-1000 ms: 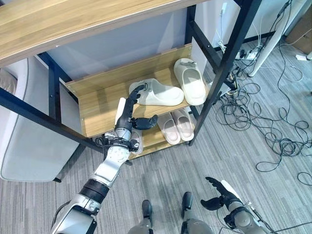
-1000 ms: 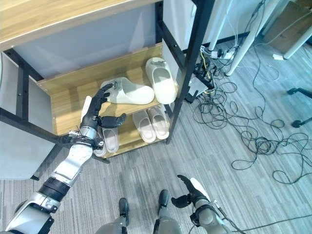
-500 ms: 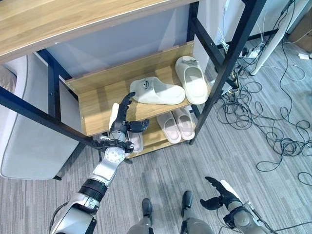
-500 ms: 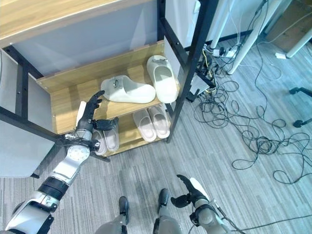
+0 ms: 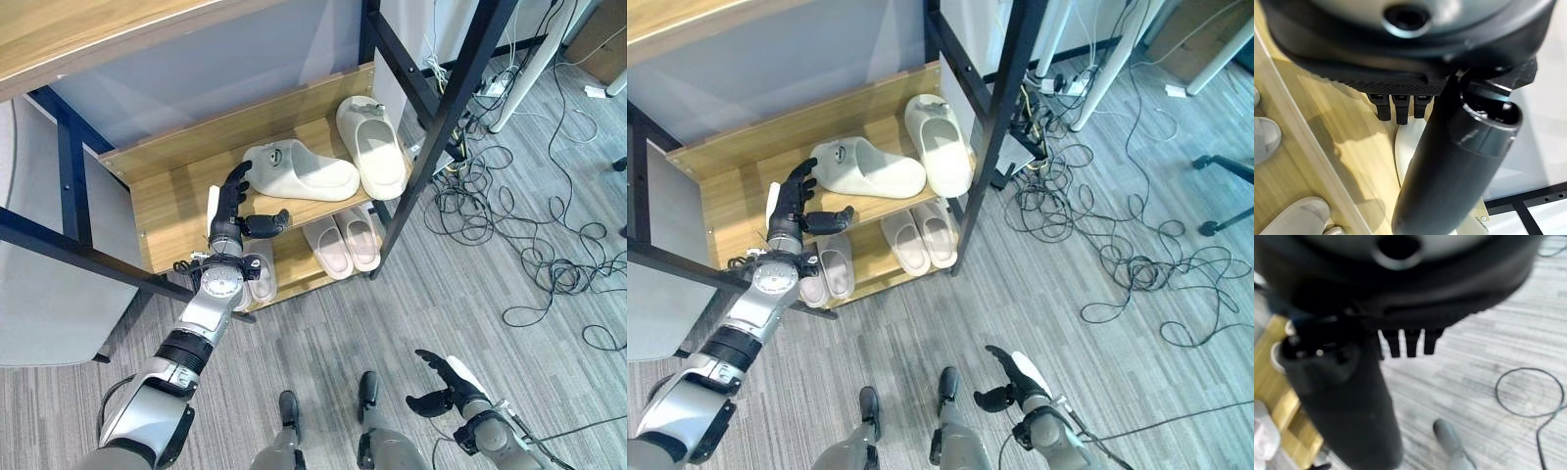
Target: Arrange the slippers neatly on the shoe rack.
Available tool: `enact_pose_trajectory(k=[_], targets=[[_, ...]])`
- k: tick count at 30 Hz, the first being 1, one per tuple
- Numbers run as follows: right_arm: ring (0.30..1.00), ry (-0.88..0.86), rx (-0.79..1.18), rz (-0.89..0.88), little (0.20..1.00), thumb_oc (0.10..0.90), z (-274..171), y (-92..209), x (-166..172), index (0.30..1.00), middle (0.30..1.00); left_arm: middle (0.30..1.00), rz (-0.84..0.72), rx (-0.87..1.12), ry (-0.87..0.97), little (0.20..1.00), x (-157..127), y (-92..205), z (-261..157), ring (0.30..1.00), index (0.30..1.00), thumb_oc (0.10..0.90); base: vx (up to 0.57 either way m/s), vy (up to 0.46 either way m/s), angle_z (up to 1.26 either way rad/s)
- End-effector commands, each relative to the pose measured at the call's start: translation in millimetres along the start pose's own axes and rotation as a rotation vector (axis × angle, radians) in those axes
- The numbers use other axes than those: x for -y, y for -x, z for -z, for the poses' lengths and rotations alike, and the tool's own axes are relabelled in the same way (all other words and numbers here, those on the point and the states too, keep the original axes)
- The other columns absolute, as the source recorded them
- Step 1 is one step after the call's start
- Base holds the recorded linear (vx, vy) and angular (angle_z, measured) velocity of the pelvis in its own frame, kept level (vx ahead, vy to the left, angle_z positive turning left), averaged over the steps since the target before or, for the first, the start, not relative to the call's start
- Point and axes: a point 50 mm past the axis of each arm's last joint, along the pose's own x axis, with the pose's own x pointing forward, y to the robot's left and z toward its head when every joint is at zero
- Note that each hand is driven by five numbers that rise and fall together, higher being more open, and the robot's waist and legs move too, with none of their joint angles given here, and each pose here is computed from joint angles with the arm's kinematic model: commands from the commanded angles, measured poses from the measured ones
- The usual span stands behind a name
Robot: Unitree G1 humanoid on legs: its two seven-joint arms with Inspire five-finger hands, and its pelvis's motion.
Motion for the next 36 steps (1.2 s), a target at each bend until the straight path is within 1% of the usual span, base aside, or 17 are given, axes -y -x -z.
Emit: enact_pose_trajectory(k=[1, 10, 22, 30, 34, 36], targets=[[0.9, 0.027, 0.074, 0.018, 0.9, 0.8, -9, 3, 15, 0.9, 0.9, 0.9, 0.025, 0.181, -0.006, 0.9, 1, -29, -53, 0.9, 0.9, 0.8, 0.0, 0.0, 0.0], [0.9, 0.03, 0.061, 0.016, 0.9, 0.8, -6, 3, 16, 0.9, 0.9, 0.9, 0.063, 0.232, -0.039, 0.9, 9, -38, -75, 0.9, 0.9, 0.8, 0.0, -0.001, -0.01], [0.9, 0.035, 0.052, 0.025, 0.9, 0.8, -3, 4, 21, 0.9, 0.9, 0.9, 0.103, 0.267, 0.039, 0.9, 30, -45, -101, 0.9, 0.9, 0.8, 0.0, 0.001, -0.01], [0.9, 0.035, 0.046, 0.027, 0.9, 0.8, 1, 7, 23, 0.9, 0.9, 0.9, 0.13, 0.307, 0.08, 0.9, 42, -44, -115, 0.9, 0.9, 0.8, 0.0, 0.005, -0.05], [0.9, 0.033, 0.045, 0.02, 0.9, 0.8, 3, 9, 22, 0.9, 0.9, 0.9, 0.13, 0.314, 0.067, 0.9, 42, -44, -116, 0.9, 0.9, 0.8, 0.0, 0.0, 0.0], [0.9, 0.034, 0.049, 0.014, 0.9, 0.8, 2, 9, 20, 0.9, 0.9, 0.9, 0.116, 0.343, 0.005, 0.9, 35, -46, -121, 0.9, 0.9, 0.8, 0.0, 0.0, 0.0]])
